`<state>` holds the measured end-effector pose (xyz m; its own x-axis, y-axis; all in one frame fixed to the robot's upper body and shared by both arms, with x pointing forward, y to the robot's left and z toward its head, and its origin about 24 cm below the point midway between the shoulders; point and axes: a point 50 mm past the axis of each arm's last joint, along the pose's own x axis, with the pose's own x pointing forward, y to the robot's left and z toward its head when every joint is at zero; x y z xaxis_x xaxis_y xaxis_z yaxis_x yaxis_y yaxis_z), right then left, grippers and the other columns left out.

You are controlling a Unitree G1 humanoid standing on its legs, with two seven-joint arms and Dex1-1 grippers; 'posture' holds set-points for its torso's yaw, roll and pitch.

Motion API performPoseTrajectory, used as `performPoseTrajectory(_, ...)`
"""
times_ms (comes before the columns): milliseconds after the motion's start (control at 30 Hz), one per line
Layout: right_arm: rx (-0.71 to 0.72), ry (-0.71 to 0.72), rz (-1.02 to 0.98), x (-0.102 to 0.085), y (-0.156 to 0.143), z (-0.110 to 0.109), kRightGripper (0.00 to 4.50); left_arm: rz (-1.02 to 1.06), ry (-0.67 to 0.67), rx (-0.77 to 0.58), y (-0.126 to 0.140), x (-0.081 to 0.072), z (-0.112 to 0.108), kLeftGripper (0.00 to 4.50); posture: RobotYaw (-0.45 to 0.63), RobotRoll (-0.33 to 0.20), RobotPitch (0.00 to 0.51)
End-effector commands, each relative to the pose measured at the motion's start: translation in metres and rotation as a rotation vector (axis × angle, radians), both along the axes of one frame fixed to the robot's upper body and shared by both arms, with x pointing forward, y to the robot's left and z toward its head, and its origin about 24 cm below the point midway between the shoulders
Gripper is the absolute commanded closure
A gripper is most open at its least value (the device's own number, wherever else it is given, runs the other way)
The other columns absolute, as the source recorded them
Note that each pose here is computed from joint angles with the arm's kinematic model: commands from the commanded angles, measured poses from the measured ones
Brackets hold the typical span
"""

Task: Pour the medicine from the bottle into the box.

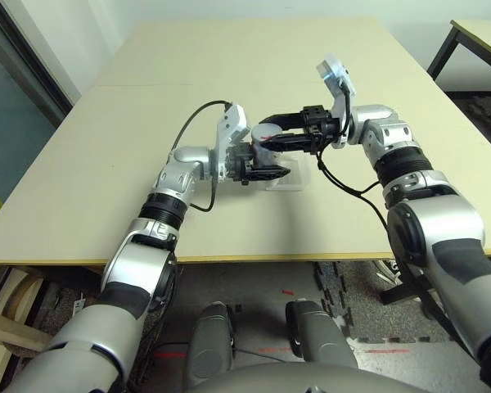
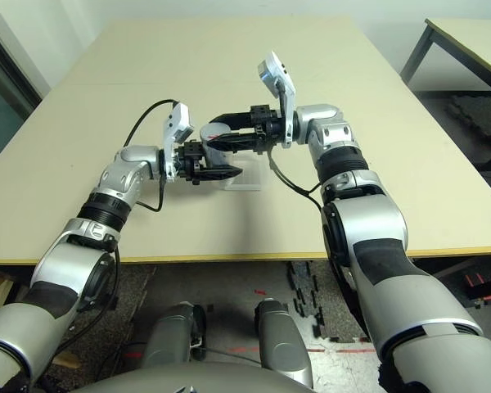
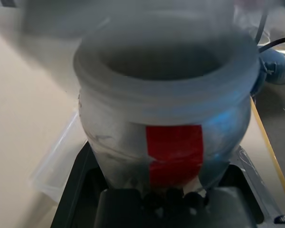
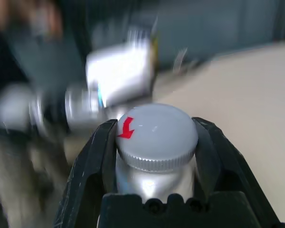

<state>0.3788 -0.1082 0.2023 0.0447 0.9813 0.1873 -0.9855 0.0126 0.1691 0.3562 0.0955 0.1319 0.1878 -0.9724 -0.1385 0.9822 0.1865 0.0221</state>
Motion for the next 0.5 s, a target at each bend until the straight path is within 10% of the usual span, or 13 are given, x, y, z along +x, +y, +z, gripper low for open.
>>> performPoseTrajectory(33, 0.163, 0.029, -0.055, 0.004, -0.006, 0.028, 1.93, -0.003, 0.001, 0.017, -0.001, 0.000, -0.002, 1.82, -0.17, 0.000, 0.064)
performPoseTrajectory(500, -0.164, 0.081, -0.949, 0.027, -0.094, -0.023, 1.93, 0.129, -0.019, -0.008, 0.022, 0.007, 0.004, 1.82, -0.17, 0.000, 0.048)
